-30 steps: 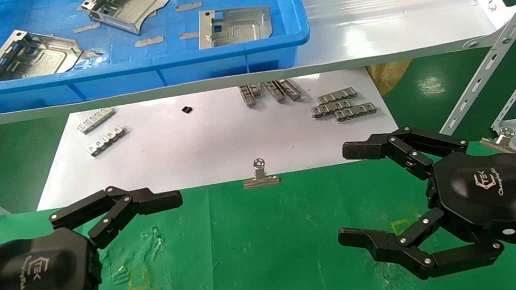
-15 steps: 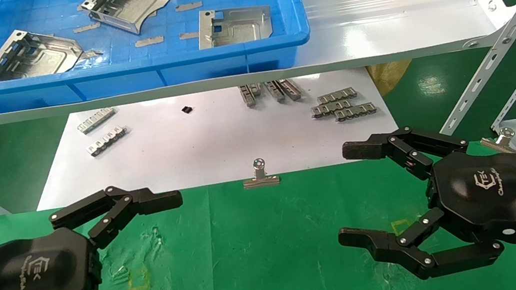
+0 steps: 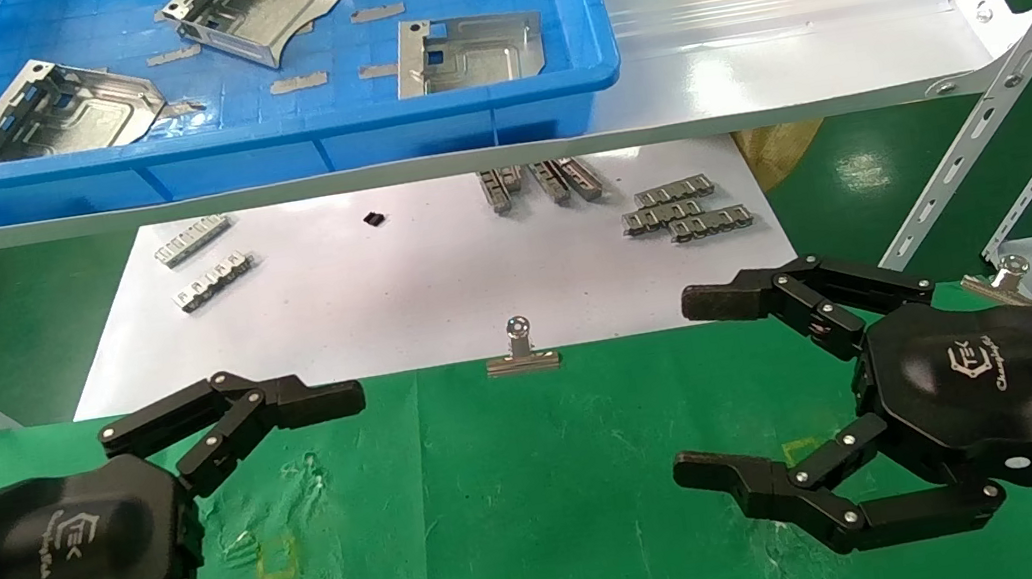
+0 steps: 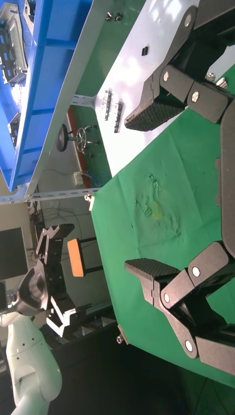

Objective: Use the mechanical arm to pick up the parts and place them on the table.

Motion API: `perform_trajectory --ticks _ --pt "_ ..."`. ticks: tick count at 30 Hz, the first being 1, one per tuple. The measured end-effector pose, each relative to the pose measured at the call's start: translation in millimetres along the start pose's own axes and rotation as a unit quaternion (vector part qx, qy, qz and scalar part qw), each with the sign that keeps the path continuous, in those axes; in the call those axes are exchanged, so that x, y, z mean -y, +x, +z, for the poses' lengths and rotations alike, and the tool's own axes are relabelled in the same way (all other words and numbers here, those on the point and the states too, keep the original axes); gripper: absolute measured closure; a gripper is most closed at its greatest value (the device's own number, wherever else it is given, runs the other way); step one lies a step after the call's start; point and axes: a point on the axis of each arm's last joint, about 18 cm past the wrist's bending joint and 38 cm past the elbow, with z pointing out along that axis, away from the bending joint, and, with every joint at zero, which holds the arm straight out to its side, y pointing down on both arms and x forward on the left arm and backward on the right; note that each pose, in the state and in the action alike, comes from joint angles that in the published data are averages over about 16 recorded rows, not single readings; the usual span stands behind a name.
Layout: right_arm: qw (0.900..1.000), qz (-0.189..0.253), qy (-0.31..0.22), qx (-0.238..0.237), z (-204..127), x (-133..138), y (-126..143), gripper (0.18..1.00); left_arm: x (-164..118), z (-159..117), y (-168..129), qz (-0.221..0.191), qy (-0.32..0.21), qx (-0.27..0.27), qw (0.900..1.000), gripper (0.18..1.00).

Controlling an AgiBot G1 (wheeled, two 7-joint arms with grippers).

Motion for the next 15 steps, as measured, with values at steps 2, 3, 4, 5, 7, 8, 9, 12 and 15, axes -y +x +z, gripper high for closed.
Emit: perform_trajectory --ticks 2,3,4,5,7,8,9,12,15 --pt "1.000 0.000 0.000 0.000 0.0 0.0 0.0 0.218 0.0 0.0 0.0 0.000 0.000 0.000 1.0000 0.183" --pt "1.000 0.000 0.000 0.000 0.0 0.0 0.0 0.224 0.0 0.0 0.0 0.000 0.000 0.000 1.0000 0.183" --pt "1.000 0.000 0.000 0.000 0.0 0.0 0.0 0.230 0.0 0.0 0.0 0.000 0.000 0.000 1.0000 0.183" --pt "1.000 0.000 0.000 0.000 0.0 0.0 0.0 0.242 0.0 0.0 0.0 0.000 0.000 0.000 1.0000 0.183" --pt "1.000 0.000 0.000 0.000 0.0 0.0 0.0 0.265 0.0 0.0 0.0 0.000 0.000 0.000 1.0000 0.183" --pt "1.000 0.000 0.000 0.000 0.0 0.0 0.0 0.275 0.0 0.0 0.0 0.000 0.000 0.000 1.0000 0.183" --pt "1.000 0.000 0.000 0.000 0.0 0.0 0.0 0.285 0.0 0.0 0.0 0.000 0.000 0.000 1.0000 0.183" --pt "1.000 0.000 0.000 0.000 0.0 0.0 0.0 0.333 0.0 0.0 0.0 0.000 0.000 0.000 1.0000 0.183" --pt "1.000 0.000 0.000 0.000 0.0 0.0 0.0 0.381 0.0 0.0 0.0 0.000 0.000 0.000 1.0000 0.183"
